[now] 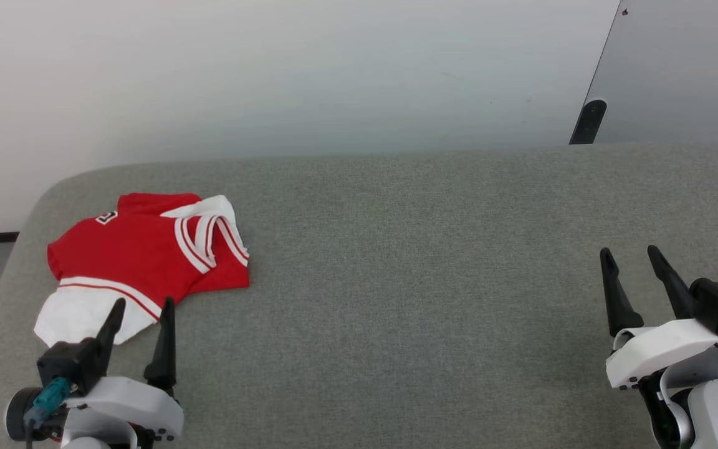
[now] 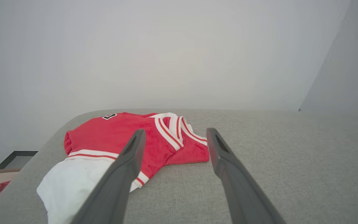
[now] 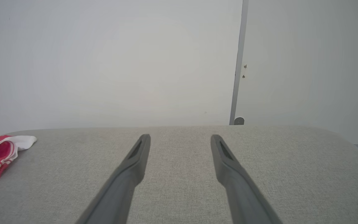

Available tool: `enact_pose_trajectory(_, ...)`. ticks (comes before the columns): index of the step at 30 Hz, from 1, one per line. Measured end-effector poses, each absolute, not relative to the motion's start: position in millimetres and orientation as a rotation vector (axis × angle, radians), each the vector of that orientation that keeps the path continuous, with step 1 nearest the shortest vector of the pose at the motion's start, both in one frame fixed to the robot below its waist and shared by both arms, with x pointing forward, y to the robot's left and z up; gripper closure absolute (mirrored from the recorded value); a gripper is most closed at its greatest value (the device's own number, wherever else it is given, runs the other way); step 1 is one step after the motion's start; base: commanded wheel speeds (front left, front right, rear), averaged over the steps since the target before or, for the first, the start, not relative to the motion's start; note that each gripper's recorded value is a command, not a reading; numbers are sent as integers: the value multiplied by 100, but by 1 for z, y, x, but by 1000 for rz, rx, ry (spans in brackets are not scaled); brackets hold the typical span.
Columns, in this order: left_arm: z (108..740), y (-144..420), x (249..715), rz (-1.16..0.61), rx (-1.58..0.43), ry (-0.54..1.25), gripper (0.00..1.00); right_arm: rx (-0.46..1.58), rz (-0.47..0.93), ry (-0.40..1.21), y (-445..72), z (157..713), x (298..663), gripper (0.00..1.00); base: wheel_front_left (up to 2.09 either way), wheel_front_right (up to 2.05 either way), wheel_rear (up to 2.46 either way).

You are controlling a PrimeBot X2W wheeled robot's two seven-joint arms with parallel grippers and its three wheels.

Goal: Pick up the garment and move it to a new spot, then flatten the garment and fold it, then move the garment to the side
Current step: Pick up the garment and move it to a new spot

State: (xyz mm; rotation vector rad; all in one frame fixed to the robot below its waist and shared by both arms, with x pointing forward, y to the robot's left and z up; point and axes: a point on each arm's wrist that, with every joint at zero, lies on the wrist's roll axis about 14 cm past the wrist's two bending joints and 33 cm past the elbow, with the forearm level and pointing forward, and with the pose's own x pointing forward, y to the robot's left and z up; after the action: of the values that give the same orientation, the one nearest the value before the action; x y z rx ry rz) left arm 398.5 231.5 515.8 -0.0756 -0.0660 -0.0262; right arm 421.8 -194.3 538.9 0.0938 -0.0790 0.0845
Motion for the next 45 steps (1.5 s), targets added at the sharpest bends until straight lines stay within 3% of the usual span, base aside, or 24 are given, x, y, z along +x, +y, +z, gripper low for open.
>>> enact_pose_trajectory(29,512,234,393,-29,-39,-62,0,95,80,-89,-194,538,426,0,0,0,0)
enact_pose_trajectory(37,513,255,376,53,-65,-73,0,103,164,-73,-163,534,435,0,0,0,0)
enact_pose_trajectory(45,504,306,324,232,-66,-59,0,103,331,-44,-97,528,448,0,0,0,0)
